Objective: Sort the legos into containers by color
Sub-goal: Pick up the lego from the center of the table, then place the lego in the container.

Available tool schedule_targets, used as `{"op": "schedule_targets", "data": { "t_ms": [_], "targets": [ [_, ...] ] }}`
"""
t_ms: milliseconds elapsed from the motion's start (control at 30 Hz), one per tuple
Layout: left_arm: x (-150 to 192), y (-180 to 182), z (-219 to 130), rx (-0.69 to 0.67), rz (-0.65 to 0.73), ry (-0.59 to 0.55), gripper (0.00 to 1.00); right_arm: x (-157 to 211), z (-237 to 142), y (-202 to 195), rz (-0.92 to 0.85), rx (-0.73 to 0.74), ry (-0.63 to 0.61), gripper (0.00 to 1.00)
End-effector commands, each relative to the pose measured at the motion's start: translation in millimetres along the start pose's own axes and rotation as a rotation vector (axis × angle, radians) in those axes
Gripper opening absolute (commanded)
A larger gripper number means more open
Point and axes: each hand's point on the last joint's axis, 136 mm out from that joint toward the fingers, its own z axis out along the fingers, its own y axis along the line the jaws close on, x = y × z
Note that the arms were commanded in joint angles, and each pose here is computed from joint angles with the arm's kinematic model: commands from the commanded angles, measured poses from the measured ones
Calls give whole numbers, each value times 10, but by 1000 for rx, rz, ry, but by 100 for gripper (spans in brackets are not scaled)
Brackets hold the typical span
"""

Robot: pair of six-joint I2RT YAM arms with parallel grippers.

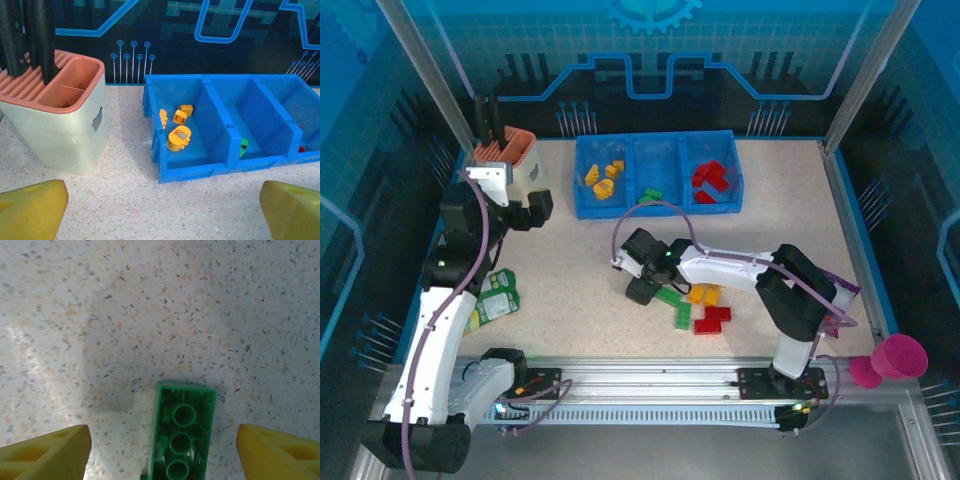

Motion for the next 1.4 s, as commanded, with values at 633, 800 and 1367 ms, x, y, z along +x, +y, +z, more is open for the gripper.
{"op": "schedule_targets", "data": {
  "t_ms": [633,800,1367],
  "targets": [
    [62,58,159,-11,12,38,99,-311,-128,-495,67,-77,-76,24],
    [126,52,213,-2,18,65,99,-832,-541,-1176,55,45,-257,25],
    [317,-12,373,-17,45,221,99,-1397,160,-2893,89,294,-295,28]
  ]
}}
